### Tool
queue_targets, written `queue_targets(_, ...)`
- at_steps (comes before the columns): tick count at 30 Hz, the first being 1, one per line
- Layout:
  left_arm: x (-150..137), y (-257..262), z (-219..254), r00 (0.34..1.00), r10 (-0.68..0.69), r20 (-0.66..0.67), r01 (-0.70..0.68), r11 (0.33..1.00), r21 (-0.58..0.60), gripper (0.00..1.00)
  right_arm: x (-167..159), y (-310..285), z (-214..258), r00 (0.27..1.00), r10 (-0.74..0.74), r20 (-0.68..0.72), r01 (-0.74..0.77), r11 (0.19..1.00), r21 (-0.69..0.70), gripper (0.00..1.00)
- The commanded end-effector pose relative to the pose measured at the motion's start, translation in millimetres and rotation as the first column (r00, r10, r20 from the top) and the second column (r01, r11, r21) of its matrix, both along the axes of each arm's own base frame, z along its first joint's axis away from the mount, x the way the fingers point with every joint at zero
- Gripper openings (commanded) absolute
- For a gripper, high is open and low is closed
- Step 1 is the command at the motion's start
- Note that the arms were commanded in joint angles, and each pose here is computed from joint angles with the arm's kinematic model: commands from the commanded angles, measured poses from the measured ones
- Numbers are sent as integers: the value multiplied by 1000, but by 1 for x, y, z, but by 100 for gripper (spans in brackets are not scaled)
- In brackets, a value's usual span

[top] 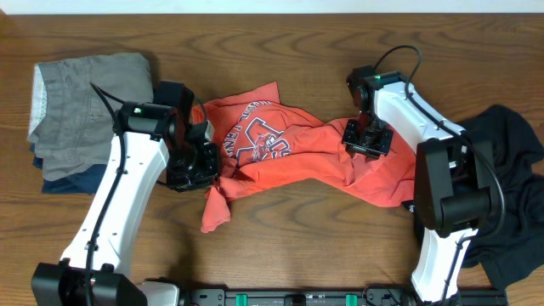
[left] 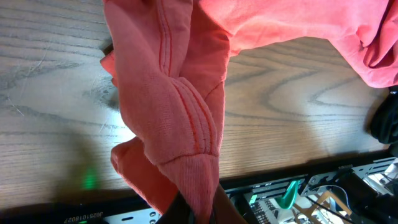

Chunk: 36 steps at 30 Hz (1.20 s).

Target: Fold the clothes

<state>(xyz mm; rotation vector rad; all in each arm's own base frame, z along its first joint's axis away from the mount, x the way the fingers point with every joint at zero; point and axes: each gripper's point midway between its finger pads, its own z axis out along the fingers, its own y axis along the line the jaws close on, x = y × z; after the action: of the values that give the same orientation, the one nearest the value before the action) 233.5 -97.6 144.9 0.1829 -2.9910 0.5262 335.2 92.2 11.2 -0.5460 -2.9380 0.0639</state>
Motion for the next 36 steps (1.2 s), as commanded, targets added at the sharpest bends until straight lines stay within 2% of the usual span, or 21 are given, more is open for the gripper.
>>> queue_targets(1,-2,0,2,1000,-16,15,16,1000,3,6,0,-4,4,1000,-12,11,13,1000,-21,17)
queue_targets(3,-2,0,2,1000,-16,15,16,1000,3,6,-1,-9,4,1000,-26,3,26,999,-24,1)
queue_targets(13,-2,0,2,1000,-15,15,15,1000,2,6,-6,-30,20,997,-73,-22,72,997,-38,1)
queue_targets(20,-1,0,2,1000,-15,19,15,1000,2,6,-4,-57,87,985,-126,122,130,991,-22,1)
queue_targets(24,0,0,2,1000,-15,25,15,1000,1,6,-14,-62,112,984,-77,159,80,997,-13,1)
queue_targets(31,0,0,2,1000,-15,23,15,1000,1,6,-64,-71,92,999,-36,-36,32,995,-98,1)
queue_targets(36,0,0,2,1000,-15,22,15,1000,1,6,-87,-72,54,994,-53,-91,42,993,-113,1)
